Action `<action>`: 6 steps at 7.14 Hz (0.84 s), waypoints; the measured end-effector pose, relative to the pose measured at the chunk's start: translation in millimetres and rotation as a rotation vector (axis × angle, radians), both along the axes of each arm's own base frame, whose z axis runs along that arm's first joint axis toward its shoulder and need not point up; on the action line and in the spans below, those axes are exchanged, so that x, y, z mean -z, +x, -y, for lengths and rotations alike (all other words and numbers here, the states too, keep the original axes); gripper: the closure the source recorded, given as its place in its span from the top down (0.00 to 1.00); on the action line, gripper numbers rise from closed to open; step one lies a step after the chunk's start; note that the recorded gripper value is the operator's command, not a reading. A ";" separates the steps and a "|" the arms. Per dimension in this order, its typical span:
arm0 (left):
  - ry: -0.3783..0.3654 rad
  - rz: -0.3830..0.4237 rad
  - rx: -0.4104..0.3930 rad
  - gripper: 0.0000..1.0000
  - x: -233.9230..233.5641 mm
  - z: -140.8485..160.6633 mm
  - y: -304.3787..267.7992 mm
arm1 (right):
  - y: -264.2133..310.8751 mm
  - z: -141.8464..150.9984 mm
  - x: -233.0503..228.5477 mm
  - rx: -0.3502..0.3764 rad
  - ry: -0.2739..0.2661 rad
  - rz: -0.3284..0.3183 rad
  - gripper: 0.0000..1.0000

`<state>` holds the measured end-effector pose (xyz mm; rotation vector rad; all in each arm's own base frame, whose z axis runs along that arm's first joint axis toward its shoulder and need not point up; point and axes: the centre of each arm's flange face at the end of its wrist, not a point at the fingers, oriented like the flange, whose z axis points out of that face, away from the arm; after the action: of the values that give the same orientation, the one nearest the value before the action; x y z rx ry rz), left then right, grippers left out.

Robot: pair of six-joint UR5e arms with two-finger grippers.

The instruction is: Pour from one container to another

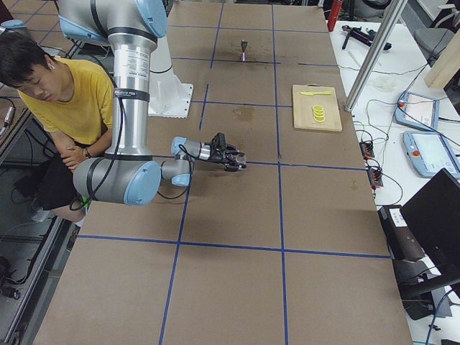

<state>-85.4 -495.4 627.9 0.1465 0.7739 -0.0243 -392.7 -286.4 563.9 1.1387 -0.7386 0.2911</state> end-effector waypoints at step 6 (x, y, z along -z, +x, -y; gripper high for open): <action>0.005 0.000 0.000 1.00 2.6 1.2 0.0 | 20.8 0.2 28.0 -0.008 0.033 0.015 1.00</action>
<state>-85.4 -496.6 625.3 0.1515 0.7742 -0.0222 -371.9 -286.6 535.9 1.1720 -0.7549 0.2949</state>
